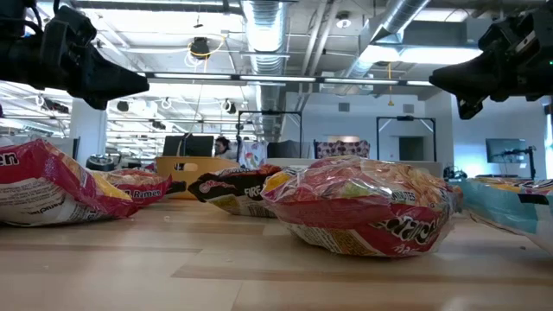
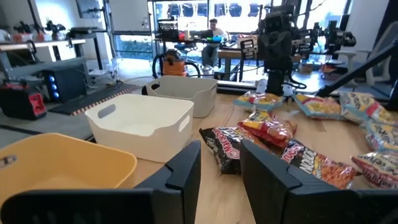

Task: Sort Maruchan noodles
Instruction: Put the red noodle pack into the white bin

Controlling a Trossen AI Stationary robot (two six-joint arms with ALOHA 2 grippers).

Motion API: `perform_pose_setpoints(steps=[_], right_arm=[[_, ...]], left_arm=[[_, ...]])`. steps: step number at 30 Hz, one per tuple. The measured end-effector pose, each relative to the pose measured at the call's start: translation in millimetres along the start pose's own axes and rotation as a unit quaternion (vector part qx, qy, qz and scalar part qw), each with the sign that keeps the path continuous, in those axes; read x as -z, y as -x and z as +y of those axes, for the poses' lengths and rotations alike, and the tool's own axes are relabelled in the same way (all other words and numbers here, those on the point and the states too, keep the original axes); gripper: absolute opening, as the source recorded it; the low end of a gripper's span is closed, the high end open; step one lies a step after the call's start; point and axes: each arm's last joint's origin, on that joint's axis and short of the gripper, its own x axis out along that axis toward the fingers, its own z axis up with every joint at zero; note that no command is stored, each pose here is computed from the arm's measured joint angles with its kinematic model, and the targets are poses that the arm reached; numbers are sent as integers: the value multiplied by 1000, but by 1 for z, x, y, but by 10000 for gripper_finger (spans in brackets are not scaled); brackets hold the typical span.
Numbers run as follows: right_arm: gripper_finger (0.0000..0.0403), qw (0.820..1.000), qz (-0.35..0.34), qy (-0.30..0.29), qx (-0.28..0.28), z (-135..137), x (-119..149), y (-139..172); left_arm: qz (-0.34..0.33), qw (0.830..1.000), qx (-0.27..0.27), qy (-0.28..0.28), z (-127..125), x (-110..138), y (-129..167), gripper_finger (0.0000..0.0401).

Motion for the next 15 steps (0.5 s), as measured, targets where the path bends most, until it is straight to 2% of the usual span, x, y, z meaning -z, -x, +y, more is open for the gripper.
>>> perform_pose_setpoints(steps=[15], right_arm=[[82,1000,-2,1,11,-1,0,0]], left_arm=[[0,1000,0,21,0,0,0,102]])
